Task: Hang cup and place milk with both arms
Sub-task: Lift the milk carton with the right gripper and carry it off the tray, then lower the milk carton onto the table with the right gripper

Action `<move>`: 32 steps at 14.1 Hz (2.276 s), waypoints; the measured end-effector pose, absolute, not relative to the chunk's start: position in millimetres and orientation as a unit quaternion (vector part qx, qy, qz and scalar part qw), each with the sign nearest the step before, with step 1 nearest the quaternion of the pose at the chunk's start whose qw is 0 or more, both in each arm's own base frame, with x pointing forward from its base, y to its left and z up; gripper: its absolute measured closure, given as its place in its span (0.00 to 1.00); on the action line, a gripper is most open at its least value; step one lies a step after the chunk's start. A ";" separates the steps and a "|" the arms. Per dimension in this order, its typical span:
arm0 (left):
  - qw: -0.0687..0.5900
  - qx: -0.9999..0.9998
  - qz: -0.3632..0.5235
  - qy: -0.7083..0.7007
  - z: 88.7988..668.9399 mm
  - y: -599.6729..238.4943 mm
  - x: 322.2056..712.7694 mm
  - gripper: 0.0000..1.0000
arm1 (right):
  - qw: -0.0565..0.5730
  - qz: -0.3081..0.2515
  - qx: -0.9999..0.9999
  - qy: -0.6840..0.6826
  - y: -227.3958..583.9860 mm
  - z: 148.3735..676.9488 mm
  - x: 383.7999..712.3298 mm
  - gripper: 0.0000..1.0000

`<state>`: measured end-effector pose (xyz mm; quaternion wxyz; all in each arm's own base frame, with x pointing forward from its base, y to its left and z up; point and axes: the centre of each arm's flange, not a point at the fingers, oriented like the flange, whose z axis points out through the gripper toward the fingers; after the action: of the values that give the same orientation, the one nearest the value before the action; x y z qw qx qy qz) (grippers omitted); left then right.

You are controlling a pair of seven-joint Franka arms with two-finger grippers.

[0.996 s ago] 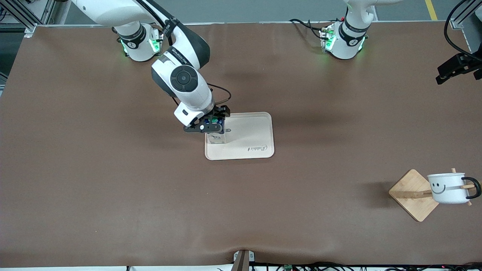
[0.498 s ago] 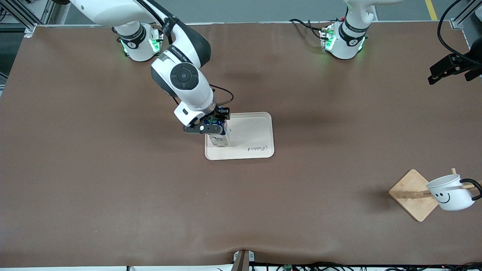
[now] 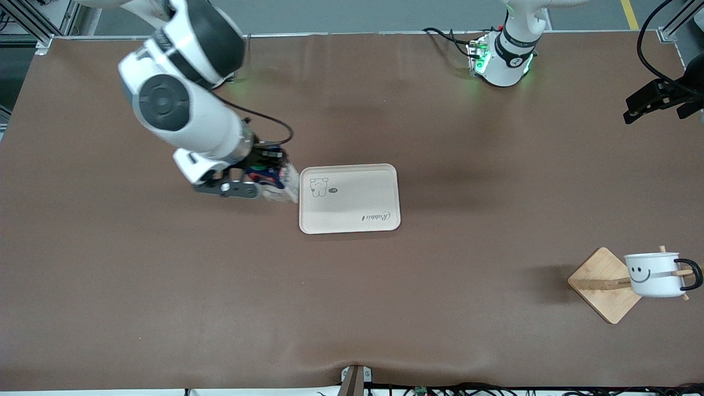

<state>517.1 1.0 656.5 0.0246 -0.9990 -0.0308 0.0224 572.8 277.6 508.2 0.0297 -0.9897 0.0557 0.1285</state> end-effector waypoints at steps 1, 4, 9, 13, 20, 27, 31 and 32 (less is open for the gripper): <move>0.025 -0.999 0.024 -0.028 655.0 -2.4 517.4 0.00 | 0.026 0.138 -0.989 0.053 248.1 507.8 580.0 0.32; 0.026 -0.999 0.027 -0.010 651.9 -23.0 517.6 0.00 | 0.015 0.161 -0.985 0.063 167.7 492.9 597.5 0.32; 0.028 -0.999 0.020 0.012 648.3 -47.9 519.5 0.00 | 0.002 0.183 -0.983 0.010 39.8 453.7 599.6 0.32; 0.028 -0.999 0.017 0.020 642.1 -55.9 521.2 0.00 | 0.023 0.167 -0.985 -0.032 -63.5 404.2 583.8 0.32; 0.028 -0.999 0.017 0.020 641.5 -55.9 520.9 0.00 | 0.049 0.174 -0.983 -0.013 -86.5 346.3 548.5 0.32; 0.029 -0.999 0.019 0.022 639.1 -57.7 517.4 0.00 | 0.059 0.164 -0.984 0.025 -103.1 326.5 538.7 0.32; 0.029 -0.999 0.014 0.023 635.9 -58.8 518.2 0.00 | 0.058 0.165 -0.984 0.039 -109.6 326.1 537.3 0.33; 0.029 -0.999 0.012 0.023 636.2 -59.0 518.1 0.00 | 0.059 0.166 -0.984 0.042 -111.8 325.3 536.5 0.33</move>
<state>518.1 -59.0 636.2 0.0291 -0.9992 0.0231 0.0123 536.5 -111.8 325.3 0.0587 -0.9835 0.0419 0.1657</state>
